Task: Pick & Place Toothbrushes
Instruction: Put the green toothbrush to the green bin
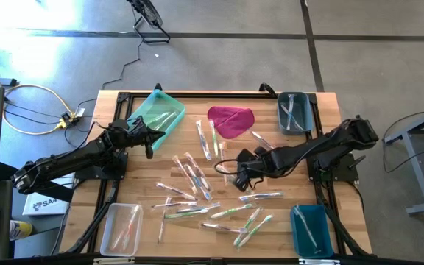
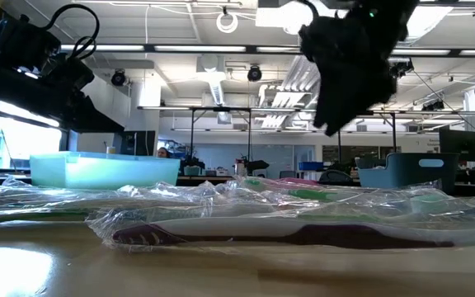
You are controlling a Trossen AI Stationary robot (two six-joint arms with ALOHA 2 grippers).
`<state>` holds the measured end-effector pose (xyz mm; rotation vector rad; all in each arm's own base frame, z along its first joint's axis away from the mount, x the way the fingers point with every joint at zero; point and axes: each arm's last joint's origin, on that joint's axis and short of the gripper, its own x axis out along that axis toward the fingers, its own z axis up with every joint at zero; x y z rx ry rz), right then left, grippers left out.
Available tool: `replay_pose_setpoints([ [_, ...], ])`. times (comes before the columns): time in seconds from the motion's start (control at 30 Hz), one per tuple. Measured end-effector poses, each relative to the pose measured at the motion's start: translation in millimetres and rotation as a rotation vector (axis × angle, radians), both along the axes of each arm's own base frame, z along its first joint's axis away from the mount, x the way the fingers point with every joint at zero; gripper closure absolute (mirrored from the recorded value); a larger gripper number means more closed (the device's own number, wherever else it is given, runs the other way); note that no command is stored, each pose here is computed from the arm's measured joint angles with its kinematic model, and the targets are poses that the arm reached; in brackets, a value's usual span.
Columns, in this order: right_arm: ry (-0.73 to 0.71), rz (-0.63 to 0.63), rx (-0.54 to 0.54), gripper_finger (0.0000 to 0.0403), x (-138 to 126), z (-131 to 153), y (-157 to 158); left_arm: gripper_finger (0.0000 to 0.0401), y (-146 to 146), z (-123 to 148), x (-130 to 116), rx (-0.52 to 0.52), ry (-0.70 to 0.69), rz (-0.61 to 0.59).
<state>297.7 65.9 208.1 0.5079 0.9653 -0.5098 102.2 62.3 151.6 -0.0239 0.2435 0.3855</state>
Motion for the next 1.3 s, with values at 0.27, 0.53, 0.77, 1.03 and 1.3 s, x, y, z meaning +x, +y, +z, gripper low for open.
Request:
replay_pose_setpoints([
  [0.27, -0.065, -0.005, 0.086, 0.0222, -6.5, -23.6, 10.6, 0.0401, 0.0, 0.0, 0.0, 0.0, 0.0, 0.0],
  [0.53, -0.046, 0.014, 0.068, 0.0226, -13.8, -33.7, 14.5, 0.0401, 0.1, 0.0, 0.0, 0.0, 0.0, 0.003],
  [0.77, -0.078, 0.02, 0.039, 0.0226, -11.5, -32.5, 14.2, 0.0401, 0.1, 0.0, 0.0, 0.0, 0.0, 0.003],
  [1.03, -0.09, 0.009, 0.024, 0.0227, -10.9, -32.0, 13.9, 0.0401, 0.1, -0.1, 0.0, -0.001, 0.0, 0.002],
  [1.3, -0.09, 0.009, 0.023, 0.0227, -10.9, -32.0, 13.8, 0.0401, 0.1, 0.0, 0.0, 0.0, 0.0, 0.002],
])
